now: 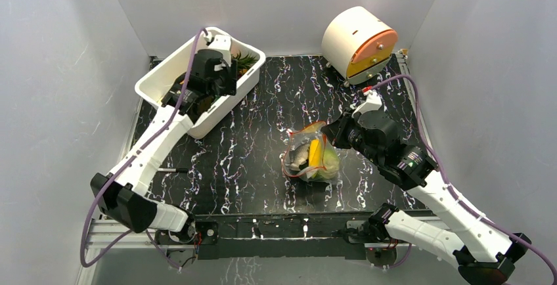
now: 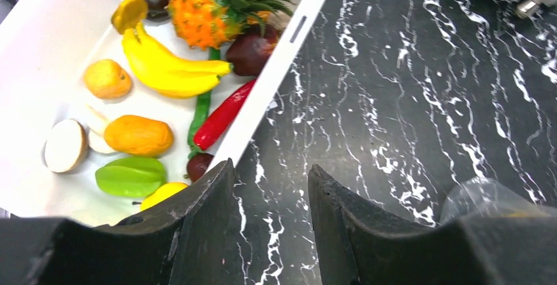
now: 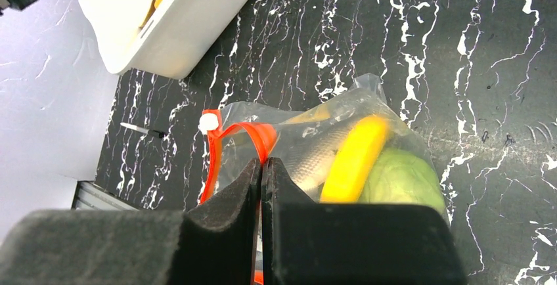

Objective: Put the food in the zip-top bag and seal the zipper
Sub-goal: Pick up the fake fruit from the bin.

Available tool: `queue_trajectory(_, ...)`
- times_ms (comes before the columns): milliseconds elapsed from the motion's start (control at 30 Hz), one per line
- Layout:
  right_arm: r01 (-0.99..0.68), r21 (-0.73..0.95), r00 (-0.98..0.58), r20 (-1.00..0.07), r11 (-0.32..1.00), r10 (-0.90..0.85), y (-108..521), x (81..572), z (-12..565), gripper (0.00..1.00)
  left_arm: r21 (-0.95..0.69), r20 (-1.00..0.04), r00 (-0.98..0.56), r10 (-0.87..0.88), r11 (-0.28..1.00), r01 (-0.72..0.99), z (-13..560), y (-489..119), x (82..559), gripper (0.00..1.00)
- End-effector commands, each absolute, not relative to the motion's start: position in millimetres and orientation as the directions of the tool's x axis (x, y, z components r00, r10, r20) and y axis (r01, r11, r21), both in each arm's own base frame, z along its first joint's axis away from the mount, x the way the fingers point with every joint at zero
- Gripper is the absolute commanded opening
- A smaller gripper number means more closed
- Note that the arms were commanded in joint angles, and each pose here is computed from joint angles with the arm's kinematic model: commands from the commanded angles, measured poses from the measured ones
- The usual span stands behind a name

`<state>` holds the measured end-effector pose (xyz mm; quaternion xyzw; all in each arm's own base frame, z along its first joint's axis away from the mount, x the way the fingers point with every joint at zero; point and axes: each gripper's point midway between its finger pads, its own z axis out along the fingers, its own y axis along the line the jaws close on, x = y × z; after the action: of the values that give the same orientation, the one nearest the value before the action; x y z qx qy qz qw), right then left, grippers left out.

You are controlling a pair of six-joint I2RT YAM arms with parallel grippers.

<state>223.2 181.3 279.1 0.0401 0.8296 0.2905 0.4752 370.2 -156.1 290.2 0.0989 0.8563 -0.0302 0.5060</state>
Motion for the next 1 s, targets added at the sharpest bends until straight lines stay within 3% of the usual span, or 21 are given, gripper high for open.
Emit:
queue_trajectory(0,-0.275,0.556,-0.466,-0.791,0.784,0.397,186,228,318,0.0,0.051,-0.858,-0.495,0.137,0.982,0.184,288,-133,389,0.48)
queue_trajectory(467,-0.269,0.555,-0.484,-0.785,0.787,0.387,192,233,314,0.0,-0.042,-0.813,-0.579,-0.064,0.998,-0.051,225,-18,473,0.59)
queue_trajectory(567,-0.263,0.549,-0.487,-0.785,0.793,0.382,193,235,313,0.0,0.009,-0.816,-0.577,-0.039,0.997,-0.08,213,5,491,0.55)
queue_trajectory(667,-0.265,0.552,-0.491,-0.783,0.791,0.382,195,236,314,0.0,0.088,-0.817,-0.576,0.039,0.995,-0.057,203,18,508,0.44)
queue_trajectory(967,-0.254,0.554,-0.499,-0.777,0.793,0.383,197,238,313,0.0,0.205,-0.775,-0.618,0.129,0.977,-0.054,162,42,543,0.52)
